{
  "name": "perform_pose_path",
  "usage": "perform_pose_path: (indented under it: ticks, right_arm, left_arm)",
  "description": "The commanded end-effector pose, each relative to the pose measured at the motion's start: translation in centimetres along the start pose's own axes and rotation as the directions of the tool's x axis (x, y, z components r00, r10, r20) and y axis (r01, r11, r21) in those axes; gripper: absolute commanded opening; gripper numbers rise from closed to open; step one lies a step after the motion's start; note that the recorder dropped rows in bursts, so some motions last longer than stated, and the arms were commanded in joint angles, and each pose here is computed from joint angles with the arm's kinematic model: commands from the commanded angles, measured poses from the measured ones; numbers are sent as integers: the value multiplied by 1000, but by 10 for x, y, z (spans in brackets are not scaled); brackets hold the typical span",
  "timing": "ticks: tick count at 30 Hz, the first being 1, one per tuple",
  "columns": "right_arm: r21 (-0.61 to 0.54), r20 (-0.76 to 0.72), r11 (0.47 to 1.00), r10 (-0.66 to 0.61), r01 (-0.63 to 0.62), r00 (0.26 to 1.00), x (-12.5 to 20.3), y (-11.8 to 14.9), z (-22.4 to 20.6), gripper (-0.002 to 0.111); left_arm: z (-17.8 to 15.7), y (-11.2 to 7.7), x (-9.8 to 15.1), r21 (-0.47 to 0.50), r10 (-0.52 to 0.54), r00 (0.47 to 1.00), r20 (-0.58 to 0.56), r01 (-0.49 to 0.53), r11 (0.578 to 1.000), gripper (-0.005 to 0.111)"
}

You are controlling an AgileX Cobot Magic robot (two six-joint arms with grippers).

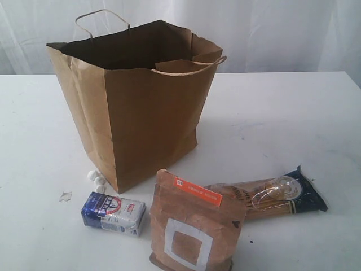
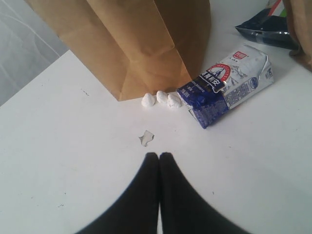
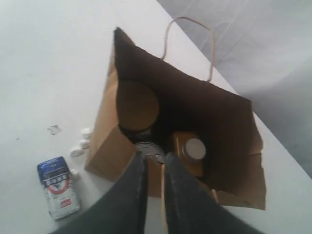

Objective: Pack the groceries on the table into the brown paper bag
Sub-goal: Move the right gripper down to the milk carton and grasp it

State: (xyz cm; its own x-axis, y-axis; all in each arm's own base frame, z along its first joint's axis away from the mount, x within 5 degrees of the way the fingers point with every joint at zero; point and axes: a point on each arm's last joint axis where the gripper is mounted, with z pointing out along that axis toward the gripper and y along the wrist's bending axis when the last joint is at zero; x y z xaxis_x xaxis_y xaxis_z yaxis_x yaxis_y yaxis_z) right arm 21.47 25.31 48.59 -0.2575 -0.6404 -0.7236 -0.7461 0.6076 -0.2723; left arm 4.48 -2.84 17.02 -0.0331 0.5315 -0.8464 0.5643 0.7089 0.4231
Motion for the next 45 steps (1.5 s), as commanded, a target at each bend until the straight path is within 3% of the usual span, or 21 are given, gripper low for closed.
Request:
perform_pose_path:
  ticks: [1, 5, 8, 12, 18, 27, 30, 35, 36, 45]
  right_arm:
    - [-53, 8, 998, -29, 30, 1000, 1, 18, -6, 4]
    - [-176, -9, 982, -75, 72, 997, 5, 40, 1, 1]
    - [-327, -59, 938, -140, 114, 988, 13, 70, 25, 1]
    - [-434, -149, 894, -195, 114, 969, 27, 92, 65, 1]
    - [-469, -235, 873, -270, 134, 934, 51, 114, 83, 14]
    - [-456, -334, 883, -290, 115, 897, 94, 116, 80, 16]
    - [-466, -327, 878, -285, 108, 901, 96, 120, 87, 25]
    - [-500, -280, 847, -357, 182, 891, 97, 128, 108, 65]
    - [-503, -272, 843, -365, 192, 890, 98, 130, 113, 69]
    - [-535, -250, 796, -471, 285, 846, 111, 142, 163, 70]
  left_arm:
    - [0, -1, 1, 6, -8, 1000, 2, 8, 1000, 0]
    - [0, -1, 1, 6, -8, 1000, 2, 8, 1000, 0]
    - [0, -1, 1, 6, -8, 1000, 2, 8, 1000, 0]
    - [0, -1, 1, 6, -8, 1000, 2, 8, 1000, 0]
    - [0, -1, 1, 6, -8, 1000, 2, 8, 1000, 0]
    - [0, -1, 1, 6, -8, 1000, 2, 8, 1000, 0]
    - [0, -1, 1, 6, -8, 1000, 2, 8, 1000, 0]
    - [0, -1, 1, 6, -8, 1000, 2, 8, 1000, 0]
    - [0, -1, 1, 6, -8, 1000, 2, 8, 1000, 0]
    - [0, -1, 1, 6, -8, 1000, 2, 8, 1000, 0]
